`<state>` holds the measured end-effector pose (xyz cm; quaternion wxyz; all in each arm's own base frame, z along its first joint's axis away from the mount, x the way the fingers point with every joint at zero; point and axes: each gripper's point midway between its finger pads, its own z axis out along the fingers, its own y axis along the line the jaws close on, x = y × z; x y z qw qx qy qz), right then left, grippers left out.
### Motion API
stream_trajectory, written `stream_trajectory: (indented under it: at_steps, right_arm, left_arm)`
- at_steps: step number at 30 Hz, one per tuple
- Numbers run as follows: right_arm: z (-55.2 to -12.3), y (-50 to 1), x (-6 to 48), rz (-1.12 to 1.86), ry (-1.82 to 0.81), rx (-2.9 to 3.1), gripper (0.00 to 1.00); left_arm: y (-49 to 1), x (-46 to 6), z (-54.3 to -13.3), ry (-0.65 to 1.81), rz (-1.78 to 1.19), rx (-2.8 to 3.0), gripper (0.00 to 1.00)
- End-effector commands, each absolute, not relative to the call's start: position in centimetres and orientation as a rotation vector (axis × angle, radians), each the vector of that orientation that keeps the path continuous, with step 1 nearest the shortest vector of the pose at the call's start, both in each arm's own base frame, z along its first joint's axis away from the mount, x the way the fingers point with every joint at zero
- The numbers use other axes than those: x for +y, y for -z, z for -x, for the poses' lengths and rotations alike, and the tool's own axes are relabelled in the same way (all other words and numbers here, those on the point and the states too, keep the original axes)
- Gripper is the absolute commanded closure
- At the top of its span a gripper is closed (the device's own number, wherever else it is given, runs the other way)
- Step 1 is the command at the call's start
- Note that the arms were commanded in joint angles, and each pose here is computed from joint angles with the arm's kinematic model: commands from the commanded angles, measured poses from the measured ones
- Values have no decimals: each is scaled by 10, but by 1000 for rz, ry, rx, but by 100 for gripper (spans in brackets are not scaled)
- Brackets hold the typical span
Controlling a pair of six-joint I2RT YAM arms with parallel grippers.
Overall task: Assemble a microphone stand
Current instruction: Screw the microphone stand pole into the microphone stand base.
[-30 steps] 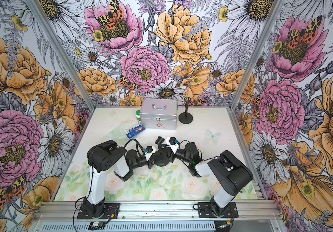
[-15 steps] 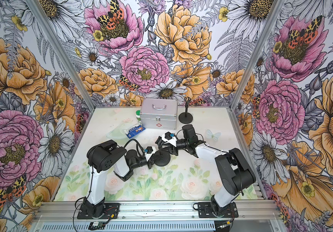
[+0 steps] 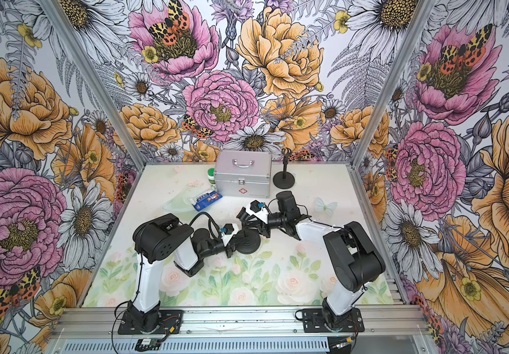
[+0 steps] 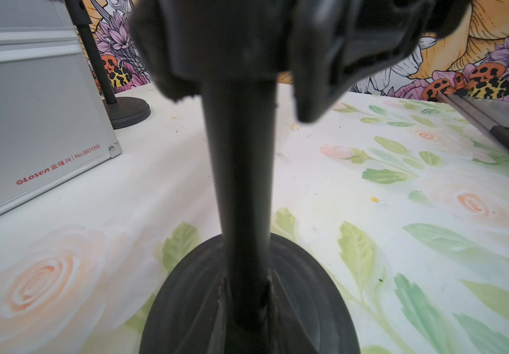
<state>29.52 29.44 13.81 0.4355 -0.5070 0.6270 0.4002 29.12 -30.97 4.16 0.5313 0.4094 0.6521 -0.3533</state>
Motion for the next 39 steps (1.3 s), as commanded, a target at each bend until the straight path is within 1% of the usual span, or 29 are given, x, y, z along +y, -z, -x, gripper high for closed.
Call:
stream_trajectory:
  at_steps: [1, 2, 4, 6, 8, 9, 10, 11, 13, 16, 18, 21, 26, 28, 29, 30, 31, 33, 35, 36, 37, 39]
  right_arm:
    - [-340, -122, 260, 681, -723, 1797, 100]
    - [-341, -119, 251, 558, -653, 1805, 100]
    - [-332, -110, 250, 468, -594, 1811, 100]
    - [-324, -100, 262, 488, -615, 1831, 100]
    - [-313, -98, 281, 602, -704, 1815, 99]
    - [-308, -100, 287, 658, -733, 1791, 89]
    - [-302, -104, 293, 730, -763, 1754, 76]
    - [-295, -110, 297, 802, -794, 1712, 70]
    - [-287, -119, 298, 908, -838, 1650, 62]
    - [-281, -132, 292, 1044, -919, 1589, 58]
    - [-279, -135, 289, 1122, -947, 1579, 58]
    - [-279, -143, 289, 1228, -984, 1537, 58]
    - [-283, -163, 302, 1293, -1141, 1470, 58]
    - [-288, -161, 305, 1301, -1142, 1476, 59]
    - [-294, -157, 305, 1297, -1106, 1487, 63]
    - [-297, -152, 304, 1292, -1075, 1504, 70]
    - [-301, -148, 303, 1284, -1048, 1518, 80]
    - [-307, -144, 302, 1240, -1011, 1545, 91]
    - [-312, -142, 300, 1160, -943, 1560, 93]
    - [-314, -142, 298, 1100, -905, 1557, 94]
    - [-317, -143, 294, 1028, -866, 1558, 96]
    - [-324, -140, 285, 877, -782, 1586, 97]
  left_arm:
    - [-34, -299, -306, 757, -923, 1607, 76]
    - [-35, -299, -307, 758, -920, 1606, 75]
    - [-37, -299, -308, 761, -914, 1604, 76]
    - [-36, -301, -305, 769, -925, 1602, 76]
    - [-33, -301, -304, 766, -934, 1607, 77]
    - [-33, -301, -304, 763, -934, 1604, 78]
    - [-33, -300, -304, 759, -934, 1605, 78]
    - [-34, -299, -303, 757, -936, 1604, 79]
    - [-33, -299, -299, 755, -950, 1599, 79]
    - [-35, -300, -298, 742, -966, 1583, 79]
    - [-37, -300, -297, 740, -970, 1578, 79]
    - [-35, -302, -294, 741, -988, 1570, 79]
    - [-36, -302, -294, 741, -988, 1568, 79]
    - [-37, -302, -294, 740, -985, 1569, 79]
    - [-38, -301, -296, 734, -974, 1573, 78]
    - [-40, -300, -298, 726, -961, 1572, 78]
    - [-42, -299, -299, 724, -952, 1574, 78]
    - [-46, -298, -300, 726, -937, 1573, 75]
    - [-52, -297, -302, 736, -918, 1569, 69]
    - [-57, -297, -305, 738, -905, 1562, 63]
    - [-62, -297, -305, 744, -902, 1550, 59]
    - [-73, -303, -305, 774, -908, 1516, 55]
